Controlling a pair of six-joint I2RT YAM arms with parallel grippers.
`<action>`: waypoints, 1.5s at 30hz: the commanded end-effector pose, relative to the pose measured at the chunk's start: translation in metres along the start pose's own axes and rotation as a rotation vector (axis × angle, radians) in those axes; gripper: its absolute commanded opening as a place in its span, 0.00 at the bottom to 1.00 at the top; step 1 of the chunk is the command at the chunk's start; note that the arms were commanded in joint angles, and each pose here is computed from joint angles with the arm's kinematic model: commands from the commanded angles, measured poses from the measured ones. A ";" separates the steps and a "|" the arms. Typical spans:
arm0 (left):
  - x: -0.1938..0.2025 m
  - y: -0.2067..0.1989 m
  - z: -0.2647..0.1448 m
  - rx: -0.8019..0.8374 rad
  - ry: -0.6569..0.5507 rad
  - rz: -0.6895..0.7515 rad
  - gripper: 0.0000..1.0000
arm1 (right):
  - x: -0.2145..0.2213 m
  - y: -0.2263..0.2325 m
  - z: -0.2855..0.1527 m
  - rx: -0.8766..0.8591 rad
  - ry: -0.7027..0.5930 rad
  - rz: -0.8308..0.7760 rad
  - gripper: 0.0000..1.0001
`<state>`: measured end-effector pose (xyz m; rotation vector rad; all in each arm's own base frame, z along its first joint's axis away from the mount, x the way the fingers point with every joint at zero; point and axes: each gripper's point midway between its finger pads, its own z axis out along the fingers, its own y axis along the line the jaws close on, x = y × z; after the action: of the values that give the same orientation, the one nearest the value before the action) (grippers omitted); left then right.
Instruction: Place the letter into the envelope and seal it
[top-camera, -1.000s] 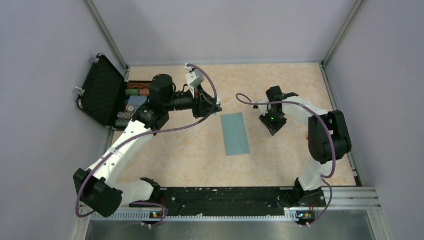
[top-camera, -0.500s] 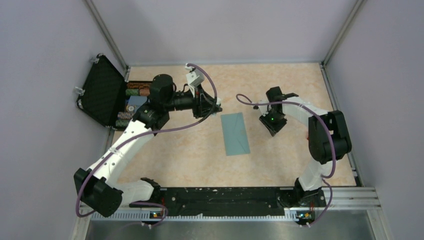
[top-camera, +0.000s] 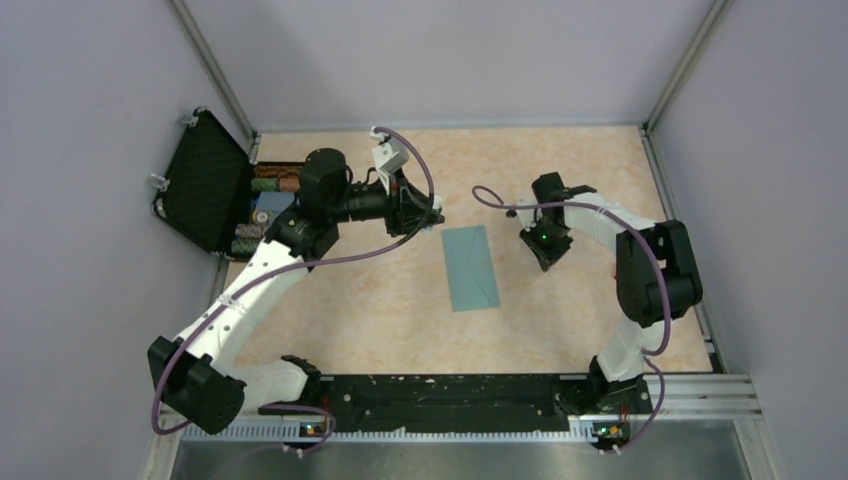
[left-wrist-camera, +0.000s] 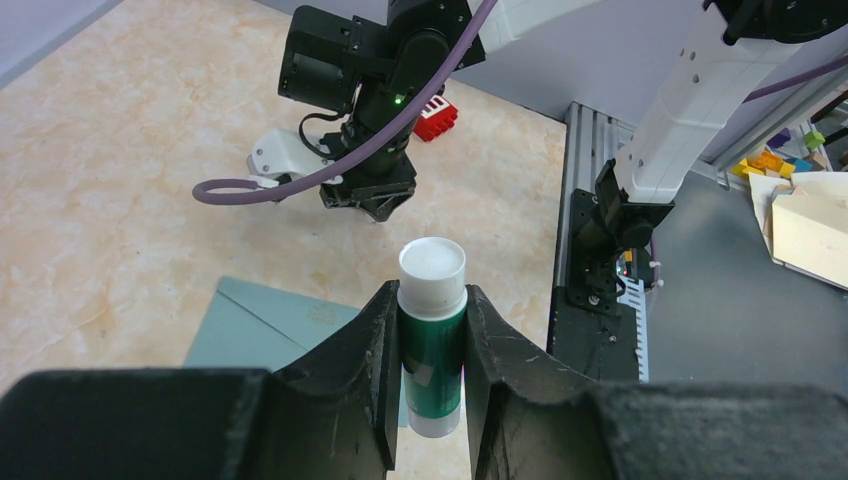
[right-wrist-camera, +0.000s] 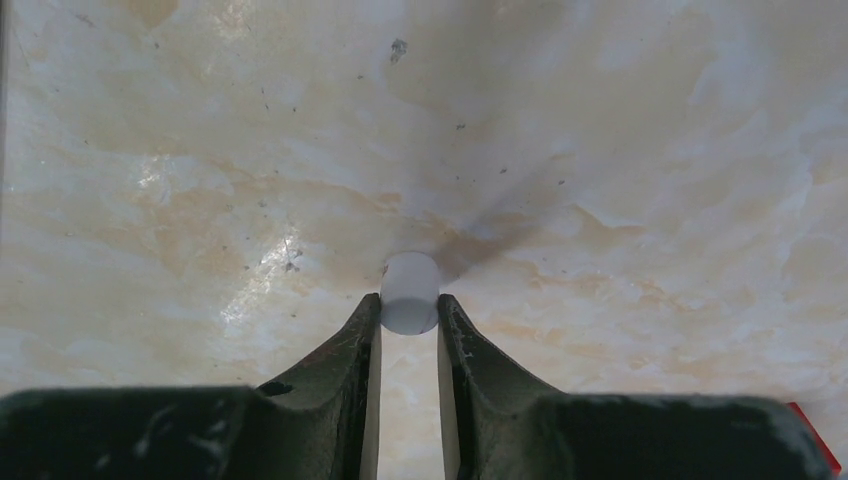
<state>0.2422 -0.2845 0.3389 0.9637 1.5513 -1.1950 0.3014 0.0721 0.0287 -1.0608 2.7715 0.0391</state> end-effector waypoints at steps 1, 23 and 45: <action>-0.005 0.000 0.000 0.012 -0.022 0.040 0.00 | -0.020 -0.007 -0.018 0.003 -0.071 0.021 0.12; 0.081 0.011 0.016 0.060 0.315 0.325 0.00 | -0.102 0.156 -0.286 -0.637 -0.576 -0.012 0.00; 0.060 0.004 0.046 0.058 0.300 0.389 0.00 | -0.114 0.179 -0.258 -0.671 -0.496 0.015 0.00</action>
<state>0.2359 -0.3156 0.2456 1.4804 1.5672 -0.8515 0.2235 0.2514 0.2970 -0.9656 2.3457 1.1403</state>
